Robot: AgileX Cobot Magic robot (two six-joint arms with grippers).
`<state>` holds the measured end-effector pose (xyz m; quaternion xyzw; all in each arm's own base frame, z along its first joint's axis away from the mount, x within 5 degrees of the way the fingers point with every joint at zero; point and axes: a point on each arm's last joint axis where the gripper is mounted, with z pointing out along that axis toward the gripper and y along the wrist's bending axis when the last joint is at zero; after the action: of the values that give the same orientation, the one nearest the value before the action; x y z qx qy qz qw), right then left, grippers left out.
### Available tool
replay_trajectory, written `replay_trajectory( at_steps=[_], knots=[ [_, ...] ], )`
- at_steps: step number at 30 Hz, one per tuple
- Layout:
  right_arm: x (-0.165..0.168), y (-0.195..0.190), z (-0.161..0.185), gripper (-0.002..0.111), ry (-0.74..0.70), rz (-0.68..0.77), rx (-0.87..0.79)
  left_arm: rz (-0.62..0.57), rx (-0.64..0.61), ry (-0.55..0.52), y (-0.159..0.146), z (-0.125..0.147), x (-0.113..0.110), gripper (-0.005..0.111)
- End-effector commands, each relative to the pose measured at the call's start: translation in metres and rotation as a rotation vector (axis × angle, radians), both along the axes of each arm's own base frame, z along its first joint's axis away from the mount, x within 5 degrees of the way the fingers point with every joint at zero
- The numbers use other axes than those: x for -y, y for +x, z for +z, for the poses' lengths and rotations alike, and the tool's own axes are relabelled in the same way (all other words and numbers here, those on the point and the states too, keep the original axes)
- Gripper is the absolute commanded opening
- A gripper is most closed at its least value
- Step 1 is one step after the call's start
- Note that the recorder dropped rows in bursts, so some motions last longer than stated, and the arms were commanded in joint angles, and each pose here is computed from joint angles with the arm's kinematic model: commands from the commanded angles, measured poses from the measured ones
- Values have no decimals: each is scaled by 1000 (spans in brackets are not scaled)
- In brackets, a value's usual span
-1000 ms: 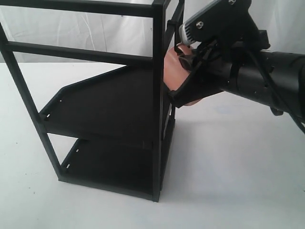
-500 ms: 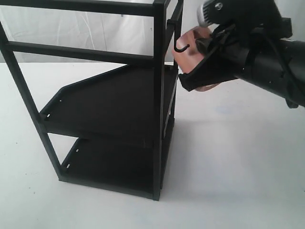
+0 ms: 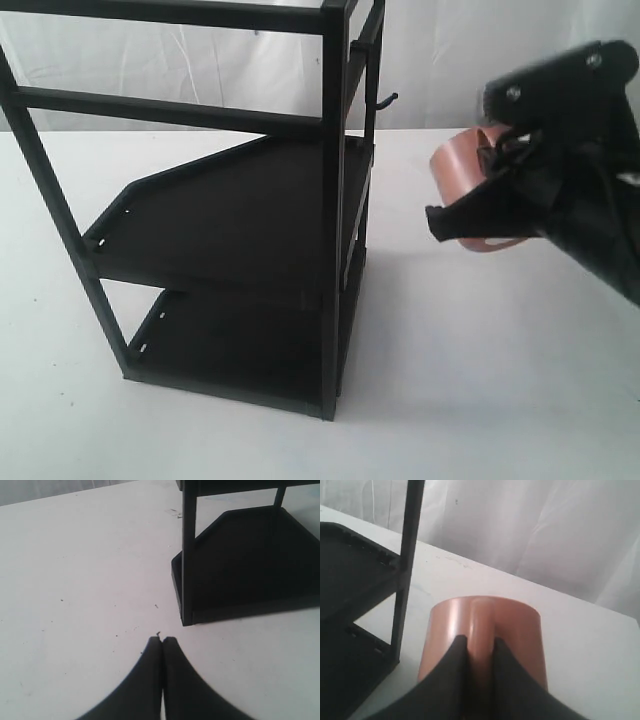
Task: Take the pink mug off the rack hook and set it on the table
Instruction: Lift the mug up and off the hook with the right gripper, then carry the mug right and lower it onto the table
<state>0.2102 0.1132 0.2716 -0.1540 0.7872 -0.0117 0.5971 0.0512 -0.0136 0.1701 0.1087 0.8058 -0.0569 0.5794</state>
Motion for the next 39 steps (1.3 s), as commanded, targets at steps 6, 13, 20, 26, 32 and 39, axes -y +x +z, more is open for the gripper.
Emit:
replay_trajectory(
  at_steps=[6,13,20,26,32,39],
  knots=[
    [29,-44,-53,0,185,57,306,-36,-3,-5,-1,-1,2,0],
    [25,-38,-93,0,157,60,239,-36,-3,-5,-1,-1,2,0],
    [7,-15,-131,0,55,58,101,-36,-3,-5,-1,-1,2,0],
    [-1,6,-139,0,35,31,101,-36,-3,-5,-1,-1,2,0],
    [5,17,-155,0,32,21,53,-36,-3,-5,-1,-1,2,0],
    [12,-3,-169,0,82,56,-56,-36,-3,-5,-1,-1,2,0]
  ],
)
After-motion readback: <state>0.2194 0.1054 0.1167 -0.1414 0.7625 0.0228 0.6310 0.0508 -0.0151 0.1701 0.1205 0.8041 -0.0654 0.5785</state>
